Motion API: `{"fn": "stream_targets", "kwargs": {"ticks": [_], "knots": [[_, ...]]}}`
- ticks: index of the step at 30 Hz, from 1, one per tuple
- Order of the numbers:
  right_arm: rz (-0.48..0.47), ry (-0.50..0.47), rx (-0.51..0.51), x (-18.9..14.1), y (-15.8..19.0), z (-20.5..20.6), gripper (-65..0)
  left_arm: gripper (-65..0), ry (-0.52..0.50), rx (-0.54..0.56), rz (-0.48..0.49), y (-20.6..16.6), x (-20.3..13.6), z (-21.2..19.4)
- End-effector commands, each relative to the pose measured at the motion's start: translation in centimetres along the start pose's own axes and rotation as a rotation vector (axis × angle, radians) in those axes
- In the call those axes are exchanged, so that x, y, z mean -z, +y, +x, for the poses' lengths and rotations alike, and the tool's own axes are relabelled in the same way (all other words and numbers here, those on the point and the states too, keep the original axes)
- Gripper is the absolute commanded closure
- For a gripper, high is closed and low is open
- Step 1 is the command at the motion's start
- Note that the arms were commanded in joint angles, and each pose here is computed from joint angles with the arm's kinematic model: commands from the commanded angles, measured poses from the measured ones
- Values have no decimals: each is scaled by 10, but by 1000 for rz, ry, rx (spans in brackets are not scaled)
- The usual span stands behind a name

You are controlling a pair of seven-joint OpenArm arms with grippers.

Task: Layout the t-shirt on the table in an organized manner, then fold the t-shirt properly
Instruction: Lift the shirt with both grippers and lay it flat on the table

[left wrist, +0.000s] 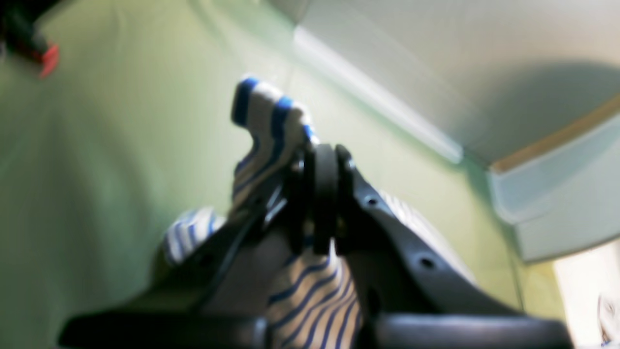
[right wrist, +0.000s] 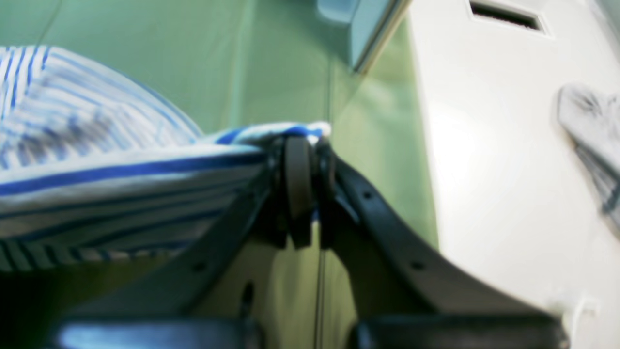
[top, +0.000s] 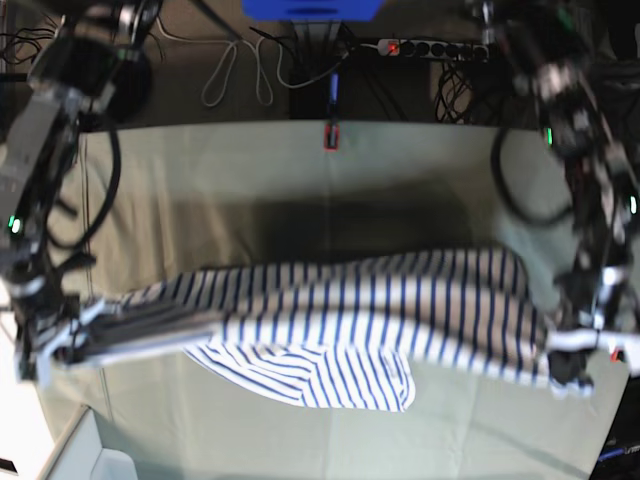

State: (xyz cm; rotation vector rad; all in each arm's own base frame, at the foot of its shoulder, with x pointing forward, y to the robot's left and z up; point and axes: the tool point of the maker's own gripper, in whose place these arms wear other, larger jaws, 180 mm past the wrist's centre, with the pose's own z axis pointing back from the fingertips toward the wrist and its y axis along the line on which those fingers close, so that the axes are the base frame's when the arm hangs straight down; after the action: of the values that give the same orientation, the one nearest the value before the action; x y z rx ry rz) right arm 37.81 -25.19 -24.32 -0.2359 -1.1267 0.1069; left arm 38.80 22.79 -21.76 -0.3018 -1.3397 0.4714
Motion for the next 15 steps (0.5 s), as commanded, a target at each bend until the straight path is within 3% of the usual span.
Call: {"fn": "stream_targets", "kwargs": {"ticks": [1, 9, 15], "knots": [[-20, -120, -4, -1, -10, 44, 0, -1, -40, -6, -46, -18, 12, 17], [-146, -368, 12, -21, -65, 177, 0, -1, -138, 9, -194, -92, 73, 100], [-232, -536, 13, -56, -102, 253, 0, -1, -235, 12, -287, -145, 87, 173]]}}
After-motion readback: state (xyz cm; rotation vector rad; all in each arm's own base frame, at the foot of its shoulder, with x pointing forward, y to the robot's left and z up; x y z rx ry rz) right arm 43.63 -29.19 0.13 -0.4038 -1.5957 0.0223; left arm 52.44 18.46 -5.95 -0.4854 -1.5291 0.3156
